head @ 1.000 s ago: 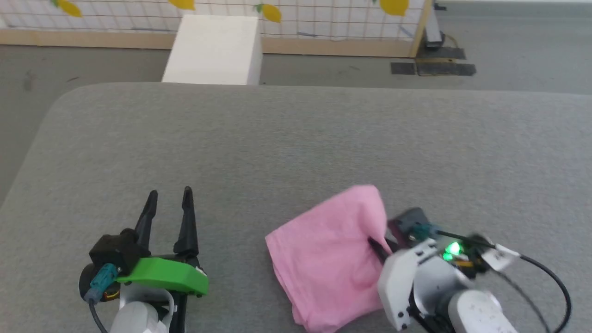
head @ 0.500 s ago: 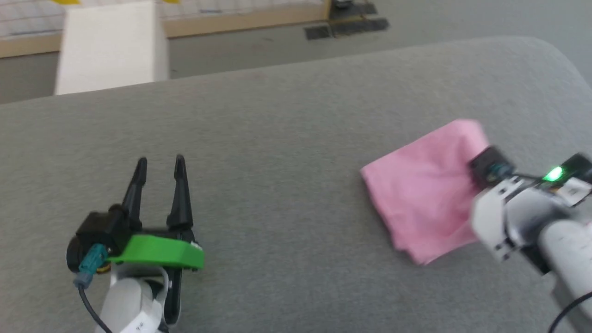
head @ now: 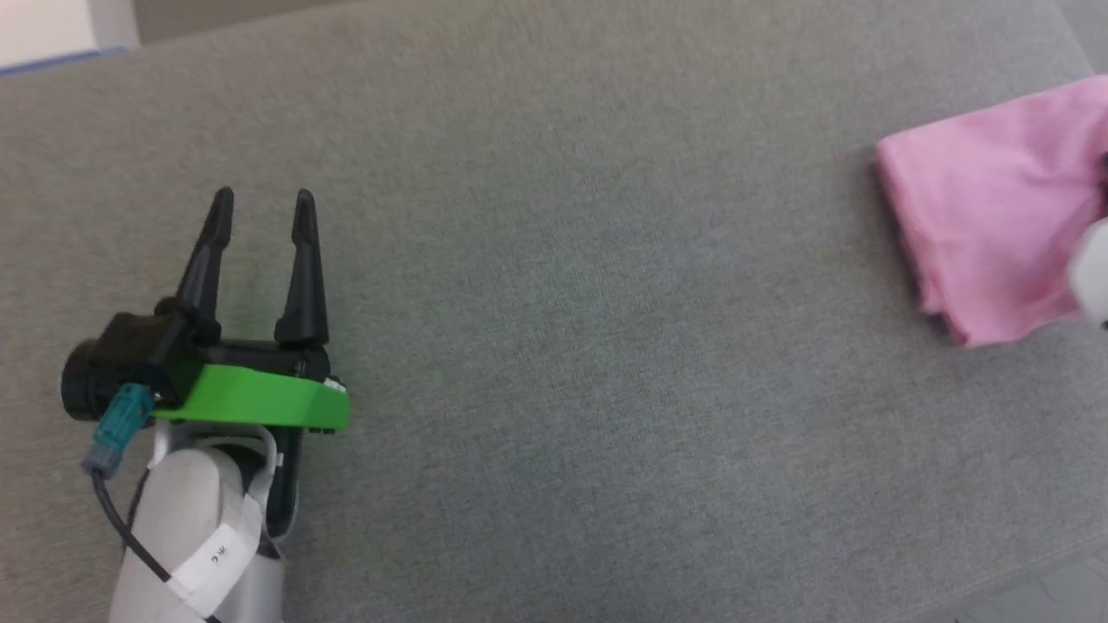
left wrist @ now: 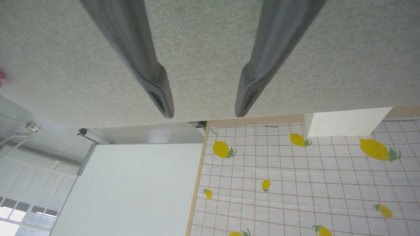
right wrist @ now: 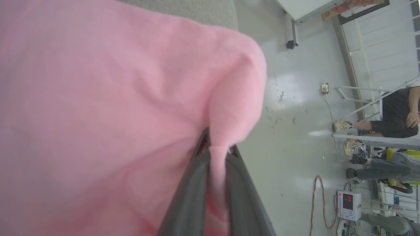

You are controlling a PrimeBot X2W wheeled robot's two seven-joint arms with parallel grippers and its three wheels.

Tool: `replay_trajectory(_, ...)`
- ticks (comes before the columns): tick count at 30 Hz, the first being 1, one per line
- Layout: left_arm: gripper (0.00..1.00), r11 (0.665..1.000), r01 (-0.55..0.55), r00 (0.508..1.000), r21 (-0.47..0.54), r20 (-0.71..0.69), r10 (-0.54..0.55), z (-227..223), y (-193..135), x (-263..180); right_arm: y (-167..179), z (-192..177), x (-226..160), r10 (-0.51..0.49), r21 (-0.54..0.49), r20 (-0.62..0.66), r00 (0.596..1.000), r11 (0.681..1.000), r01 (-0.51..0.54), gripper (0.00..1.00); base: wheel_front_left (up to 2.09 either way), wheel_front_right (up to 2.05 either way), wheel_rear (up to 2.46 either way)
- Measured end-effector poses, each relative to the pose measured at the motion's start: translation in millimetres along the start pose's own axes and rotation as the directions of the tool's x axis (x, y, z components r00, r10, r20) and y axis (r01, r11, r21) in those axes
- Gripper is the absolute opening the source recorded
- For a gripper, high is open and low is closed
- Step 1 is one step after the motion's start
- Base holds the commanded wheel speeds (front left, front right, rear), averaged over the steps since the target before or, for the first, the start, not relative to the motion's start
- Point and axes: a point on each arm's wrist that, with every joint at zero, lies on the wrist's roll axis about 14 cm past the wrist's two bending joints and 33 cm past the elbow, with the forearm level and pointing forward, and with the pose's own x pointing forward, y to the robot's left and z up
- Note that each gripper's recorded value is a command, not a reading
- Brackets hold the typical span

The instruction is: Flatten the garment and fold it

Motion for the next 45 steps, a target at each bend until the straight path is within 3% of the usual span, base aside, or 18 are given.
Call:
replay_trajectory(10, 1.0, 1.0, -0.007, 0.995, -0.013, -0.098, 0.006, -44.3, 14.2, 3.0, -25.0, -21.9, 30.3, -0.109, 0.028, -0.062, 0.992, 0.993, 0.111, 0.0, 0.0, 0.0, 0.0)
replay_trajectory(11, 1.0, 1.0, -0.012, 0.995, -0.012, -0.101, 0.011, -45.2, 16.3, 1.7, -24.3, -22.0, 31.9, -0.112, 0.035, -0.059, 0.992, 0.993, 0.115, 0.26, 0.0, 0.0, 0.0)
replay_trajectory(12, 1.0, 1.0, -0.017, 0.995, -0.011, -0.102, 0.016, -45.4, 17.6, 0.3, -23.7, -23.1, 32.9, -0.115, 0.049, -0.058, 0.992, 0.992, 0.118, 1.0, 0.0, 0.0, 0.0)
replay_trajectory(21, 1.0, 0.998, -0.046, 0.992, -0.051, -0.119, 0.04, -41.4, 4.3, -23.4, -43.2, -35.8, 7.4, -0.188, 0.22, 0.009, 0.982, 0.958, 0.182, 1.0, 0.0, 0.0, 0.0)
replay_trajectory(27, 1.0, 0.995, -0.094, 0.988, -0.036, -0.127, 0.089, -23.3, 2.2, -54.9, -26.9, -9.1, -26.8, -0.21, 0.387, 0.217, 0.953, 0.915, 0.114, 1.0, 0.0, 0.0, 0.0)
replay_trajectory(35, 1.0, 0.986, -0.165, 0.985, 0.035, -0.038, 0.166, 27.4, 11.4, -96.4, 31.9, 62.8, -89.9, -0.188, 0.52, 0.527, 0.829, 0.843, -0.139, 1.0, 0.0, 0.0, 0.0)
replay_trajectory(45, 1.0, 0.961, -0.265, 0.963, 0.076, 0.066, 0.261, 71.8, 28.9, -142.1, 104.0, 125.2, -152.4, -0.086, 0.486, 0.721, 0.688, 0.769, -0.414, 1.0, 0.0, 0.0, 0.0)
